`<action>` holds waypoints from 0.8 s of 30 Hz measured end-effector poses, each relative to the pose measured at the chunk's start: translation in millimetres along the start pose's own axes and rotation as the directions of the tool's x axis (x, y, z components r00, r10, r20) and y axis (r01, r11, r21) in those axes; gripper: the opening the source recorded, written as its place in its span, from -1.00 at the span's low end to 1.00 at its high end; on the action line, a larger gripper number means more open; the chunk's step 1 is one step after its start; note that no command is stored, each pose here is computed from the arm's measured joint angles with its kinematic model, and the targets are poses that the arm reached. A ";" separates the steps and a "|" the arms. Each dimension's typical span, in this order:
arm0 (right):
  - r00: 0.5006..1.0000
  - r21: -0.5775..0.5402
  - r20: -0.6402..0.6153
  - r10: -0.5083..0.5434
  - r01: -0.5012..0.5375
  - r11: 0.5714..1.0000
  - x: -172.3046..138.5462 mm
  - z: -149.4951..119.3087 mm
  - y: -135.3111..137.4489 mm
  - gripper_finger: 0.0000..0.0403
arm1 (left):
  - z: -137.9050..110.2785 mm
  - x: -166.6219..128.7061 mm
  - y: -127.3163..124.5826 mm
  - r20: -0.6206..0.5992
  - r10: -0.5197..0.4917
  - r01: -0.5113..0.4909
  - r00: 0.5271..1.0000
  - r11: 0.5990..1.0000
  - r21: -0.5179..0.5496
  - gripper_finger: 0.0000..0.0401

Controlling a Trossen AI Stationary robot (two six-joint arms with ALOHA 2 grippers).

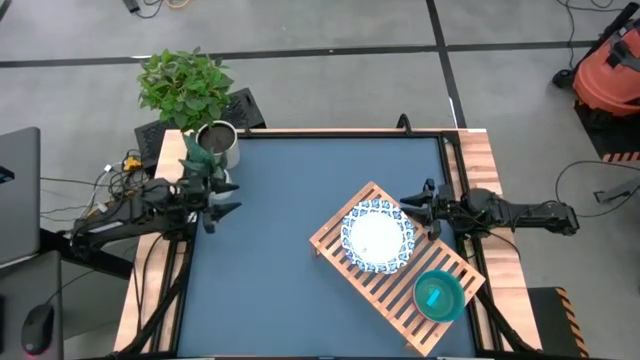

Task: Place and stack bowls onto a shelf
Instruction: Return to Home Position

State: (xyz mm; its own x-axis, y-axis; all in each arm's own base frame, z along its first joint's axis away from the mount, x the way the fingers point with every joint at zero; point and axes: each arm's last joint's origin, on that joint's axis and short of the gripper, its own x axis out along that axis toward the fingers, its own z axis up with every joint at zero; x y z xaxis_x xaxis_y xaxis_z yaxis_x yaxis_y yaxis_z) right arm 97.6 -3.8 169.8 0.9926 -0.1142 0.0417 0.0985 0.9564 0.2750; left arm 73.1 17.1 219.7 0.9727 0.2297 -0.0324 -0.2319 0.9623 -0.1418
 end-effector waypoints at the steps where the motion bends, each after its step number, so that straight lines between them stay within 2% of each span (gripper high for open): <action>1: 1.000 0.000 0.000 0.000 0.000 1.000 0.0 0.0 0.0 -0.18 | -1.4 1.4 -0.3 0.010 -0.019 0.019 1.000 1.000 0.000 0.25; 4: 1.000 0.000 -0.002 0.000 0.000 1.000 0.0 -0.2 0.0 -0.18 | -13.8 10.0 0.1 0.054 -0.070 0.071 0.996 0.997 -0.031 0.25; 7: 1.000 -0.001 -0.003 -0.001 0.001 1.000 0.0 -0.3 -0.1 -0.18 | -39.1 21.9 2.7 0.134 -0.117 0.128 0.984 0.989 -0.078 0.25; 8: 1.000 -0.001 -0.005 -0.001 0.001 1.000 0.0 -0.5 -0.1 -0.18 | -43.1 22.9 3.1 0.117 -0.117 0.131 0.986 0.985 -0.113 0.25; 10: 1.000 -0.001 -0.005 -0.002 0.002 1.000 0.0 -0.5 -0.1 -0.18 | -42.7 23.5 3.7 0.114 -0.091 0.104 0.989 0.987 -0.119 0.25; 15: 1.000 -0.002 -0.004 -0.002 0.002 1.000 0.1 -0.5 -0.2 -0.18 | -30.6 20.4 2.5 0.243 -0.085 0.089 0.966 0.996 -0.007 0.25; 17: 1.000 -0.002 -0.003 -0.002 0.002 1.000 0.1 -0.4 -0.1 -0.18 | -31.8 20.9 3.6 0.242 -0.052 0.058 0.969 0.998 -0.017 0.25; 20: 1.000 -0.002 -0.002 -0.001 0.001 1.000 0.1 -0.3 -0.1 -0.18 | -36.5 22.0 7.3 0.203 0.057 -0.032 0.978 0.992 -0.120 0.25; 22: 1.000 -0.002 -0.002 -0.001 0.001 1.000 0.1 -0.3 -0.1 -0.18 | -36.1 21.6 10.3 0.217 0.162 -0.111 0.963 0.967 -0.231 0.25; 23: 1.000 -0.003 -0.002 -0.001 0.001 1.000 0.1 -0.3 -0.1 -0.18 | -35.8 21.0 12.4 0.224 0.233 -0.153 0.946 0.934 -0.324 0.25; 24: 1.000 -0.002 -0.001 -0.001 0.001 1.000 0.1 -0.2 -0.1 -0.18 | -37.8 20.7 15.1 0.211 0.322 -0.199 0.923 0.867 -0.456 0.25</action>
State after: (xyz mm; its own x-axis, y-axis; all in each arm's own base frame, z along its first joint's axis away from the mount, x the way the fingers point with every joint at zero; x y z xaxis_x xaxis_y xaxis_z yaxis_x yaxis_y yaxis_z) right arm 97.7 -3.8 169.5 0.9926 -0.1146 0.0400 0.0995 0.9570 0.2726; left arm 89.8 30.9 179.5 0.8227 0.5527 0.1330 -0.3937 0.7227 -0.5681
